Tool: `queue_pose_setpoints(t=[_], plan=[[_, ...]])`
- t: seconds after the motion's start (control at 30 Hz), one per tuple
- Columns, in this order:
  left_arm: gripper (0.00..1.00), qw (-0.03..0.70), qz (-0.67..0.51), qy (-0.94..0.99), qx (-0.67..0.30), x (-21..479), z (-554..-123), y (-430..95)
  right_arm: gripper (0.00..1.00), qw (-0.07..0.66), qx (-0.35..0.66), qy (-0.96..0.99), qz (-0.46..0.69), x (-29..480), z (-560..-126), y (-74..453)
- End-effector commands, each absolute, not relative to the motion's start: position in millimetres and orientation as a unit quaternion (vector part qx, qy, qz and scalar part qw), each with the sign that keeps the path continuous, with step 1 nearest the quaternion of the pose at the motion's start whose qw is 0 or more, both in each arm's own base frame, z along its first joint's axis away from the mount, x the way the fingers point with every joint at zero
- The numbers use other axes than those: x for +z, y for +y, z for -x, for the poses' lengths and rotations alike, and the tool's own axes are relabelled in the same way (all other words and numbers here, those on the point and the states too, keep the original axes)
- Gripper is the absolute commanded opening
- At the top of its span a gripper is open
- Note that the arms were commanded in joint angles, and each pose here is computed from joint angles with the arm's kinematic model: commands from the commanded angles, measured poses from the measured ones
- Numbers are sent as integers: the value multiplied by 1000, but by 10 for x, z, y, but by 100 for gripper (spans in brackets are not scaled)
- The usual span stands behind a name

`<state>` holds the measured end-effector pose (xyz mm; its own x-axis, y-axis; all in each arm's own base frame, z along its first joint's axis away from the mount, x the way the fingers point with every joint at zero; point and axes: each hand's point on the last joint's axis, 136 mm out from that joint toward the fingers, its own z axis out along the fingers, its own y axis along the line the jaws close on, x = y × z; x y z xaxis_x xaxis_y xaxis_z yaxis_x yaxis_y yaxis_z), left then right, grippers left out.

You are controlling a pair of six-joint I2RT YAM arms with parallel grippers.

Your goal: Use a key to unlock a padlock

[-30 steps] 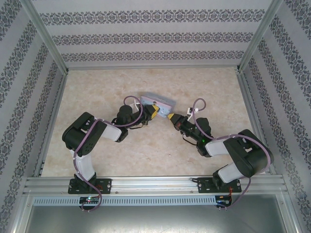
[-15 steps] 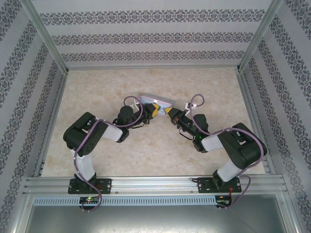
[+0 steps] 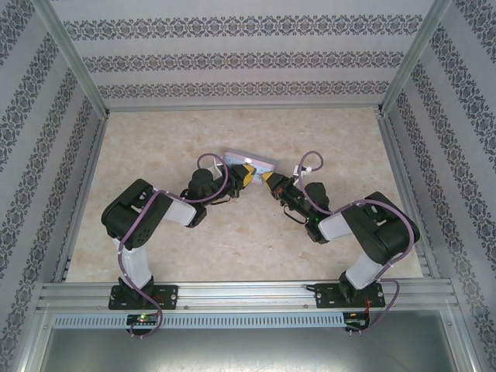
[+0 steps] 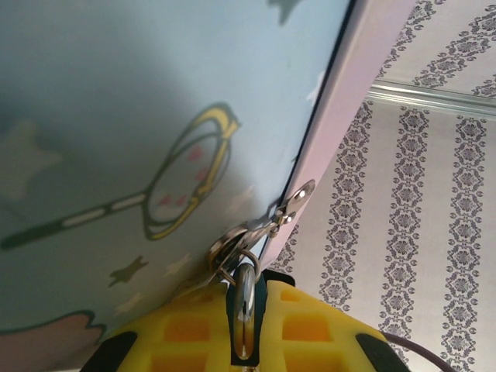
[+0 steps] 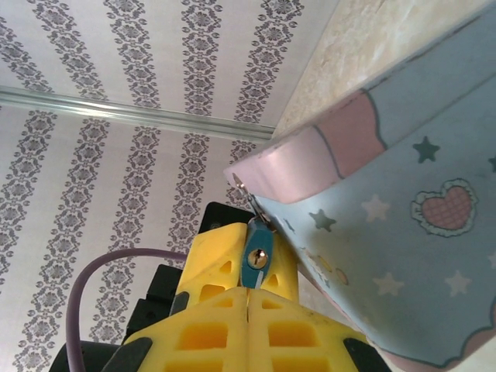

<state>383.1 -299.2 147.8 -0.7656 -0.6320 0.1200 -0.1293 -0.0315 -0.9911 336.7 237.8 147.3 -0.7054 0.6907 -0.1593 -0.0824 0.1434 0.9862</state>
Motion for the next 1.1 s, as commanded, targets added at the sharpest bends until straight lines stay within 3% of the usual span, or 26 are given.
queue_pose_setpoints(t=[0.0, 1.07], plan=[[0, 218, 251, 632, -700, 1838, -3863, -3054, 0, 337, 630, 664, -221, 1636, -3454, 2365], [0, 213, 253, 636, -697, 1750, -3865, -3071, 0, 332, 638, 660, -218, 1677, -3573, 2429]])
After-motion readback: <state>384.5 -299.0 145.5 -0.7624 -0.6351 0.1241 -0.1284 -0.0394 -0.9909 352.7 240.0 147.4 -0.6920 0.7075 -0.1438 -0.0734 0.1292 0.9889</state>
